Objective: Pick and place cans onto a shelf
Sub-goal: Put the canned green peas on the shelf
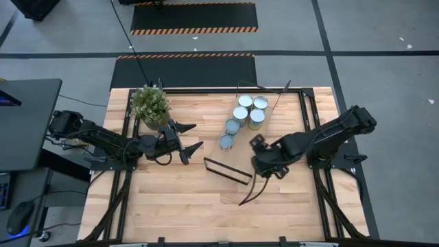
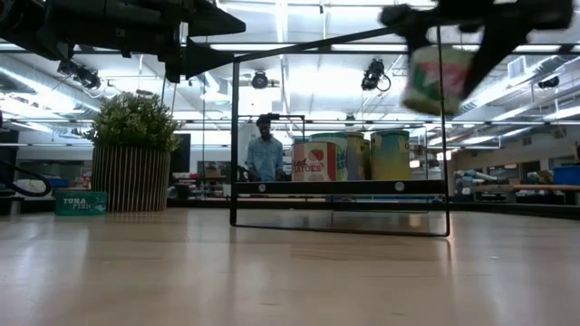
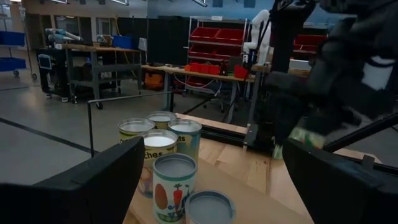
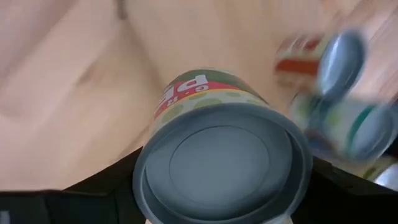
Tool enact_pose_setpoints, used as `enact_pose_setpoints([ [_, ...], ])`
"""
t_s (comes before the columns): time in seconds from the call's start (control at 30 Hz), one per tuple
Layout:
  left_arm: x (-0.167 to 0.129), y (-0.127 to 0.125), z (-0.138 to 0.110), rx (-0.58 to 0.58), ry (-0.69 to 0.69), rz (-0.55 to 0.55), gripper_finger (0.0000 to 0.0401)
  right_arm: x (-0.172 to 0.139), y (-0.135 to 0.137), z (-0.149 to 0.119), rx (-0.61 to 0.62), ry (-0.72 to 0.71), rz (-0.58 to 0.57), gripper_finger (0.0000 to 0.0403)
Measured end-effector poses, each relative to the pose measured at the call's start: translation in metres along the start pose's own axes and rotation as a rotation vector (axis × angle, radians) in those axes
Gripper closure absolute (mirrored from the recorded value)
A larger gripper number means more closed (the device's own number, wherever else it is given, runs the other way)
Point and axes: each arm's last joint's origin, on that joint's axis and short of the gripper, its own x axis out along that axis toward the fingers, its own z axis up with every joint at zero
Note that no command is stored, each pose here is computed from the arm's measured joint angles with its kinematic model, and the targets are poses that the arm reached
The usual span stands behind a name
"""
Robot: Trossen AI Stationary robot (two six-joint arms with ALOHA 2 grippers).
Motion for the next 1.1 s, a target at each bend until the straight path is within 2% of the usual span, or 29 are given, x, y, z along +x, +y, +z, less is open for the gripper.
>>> enact_pose_setpoints([
  [0.13,0.0,0.0,0.0,0.001,0.001,0.0,0.0014,0.023,-0.016,0.01,-0.109,0.001,-0.028,0.0108],
  [0.3,0.0,0.0,-0.002,0.009,0.014,-0.001,0.0014,0.045,-0.031,0.008,-0.149,0.04,0.016,0.0108],
  [0.47,0.0,0.0,-0.002,0.012,0.019,0.0,0.0014,0.061,-0.038,0.011,-0.203,0.019,0.052,0.0108],
  [0.63,0.0,0.0,-0.002,0.012,0.019,0.0,0.0014,0.066,-0.041,0.015,-0.285,-0.005,0.035,0.0108],
  [0.87,0.0,0.0,-0.002,0.013,0.021,0.0,0.0014,0.068,-0.047,0.014,-0.3,-0.04,0.039,0.0105],
  [1.1,0.0,0.0,-0.003,0.014,0.023,0.0,0.0014,0.069,-0.049,0.012,-0.359,-0.012,0.021,0.0106],
])
